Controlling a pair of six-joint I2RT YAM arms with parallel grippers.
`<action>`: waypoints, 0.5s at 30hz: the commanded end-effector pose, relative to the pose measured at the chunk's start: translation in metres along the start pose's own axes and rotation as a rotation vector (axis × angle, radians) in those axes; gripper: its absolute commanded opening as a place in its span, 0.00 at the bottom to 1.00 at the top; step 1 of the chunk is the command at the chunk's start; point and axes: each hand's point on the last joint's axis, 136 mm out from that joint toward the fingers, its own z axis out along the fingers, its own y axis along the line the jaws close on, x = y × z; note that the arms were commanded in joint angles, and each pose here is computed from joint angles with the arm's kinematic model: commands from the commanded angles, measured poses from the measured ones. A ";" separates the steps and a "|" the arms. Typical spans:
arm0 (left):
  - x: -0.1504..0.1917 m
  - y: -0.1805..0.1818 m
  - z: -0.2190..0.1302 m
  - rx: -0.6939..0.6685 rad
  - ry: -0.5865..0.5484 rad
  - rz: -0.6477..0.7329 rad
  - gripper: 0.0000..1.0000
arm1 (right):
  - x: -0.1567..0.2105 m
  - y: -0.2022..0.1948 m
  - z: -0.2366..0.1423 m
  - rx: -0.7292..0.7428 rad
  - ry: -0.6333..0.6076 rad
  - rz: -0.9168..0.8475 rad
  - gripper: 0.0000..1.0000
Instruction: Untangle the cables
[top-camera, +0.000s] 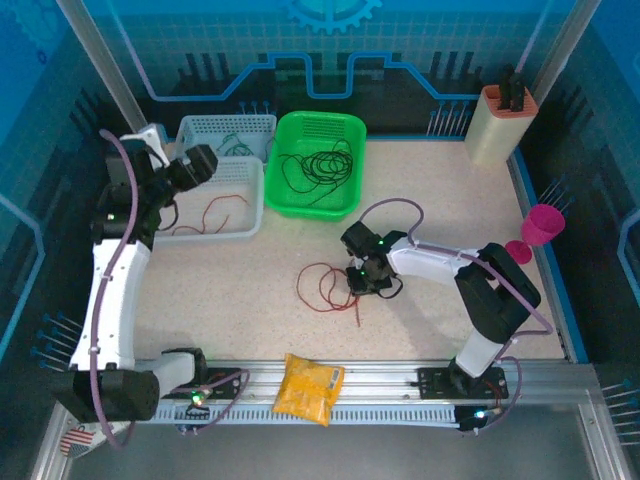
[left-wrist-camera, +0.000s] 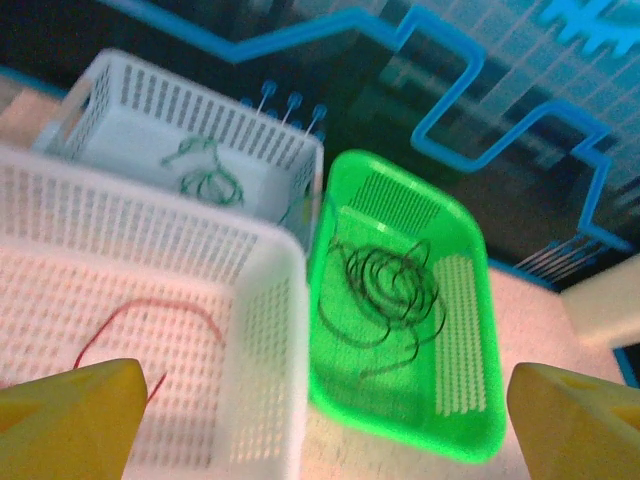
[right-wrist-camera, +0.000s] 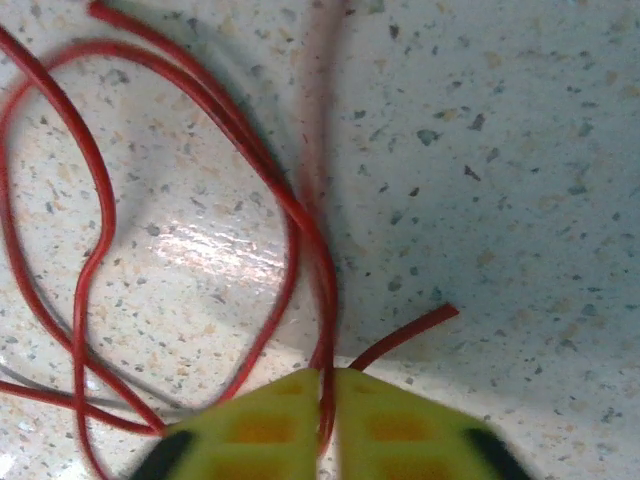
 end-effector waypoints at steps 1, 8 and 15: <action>0.037 0.013 -0.009 -0.030 0.111 0.005 0.94 | -0.023 0.023 -0.025 -0.028 -0.096 -0.058 0.00; 0.046 0.014 -0.025 -0.037 0.109 -0.021 0.94 | -0.072 0.075 -0.120 -0.178 -0.364 -0.110 0.00; 0.050 0.018 -0.029 -0.058 0.115 -0.027 0.94 | -0.109 0.134 -0.205 -0.381 -0.608 -0.168 0.00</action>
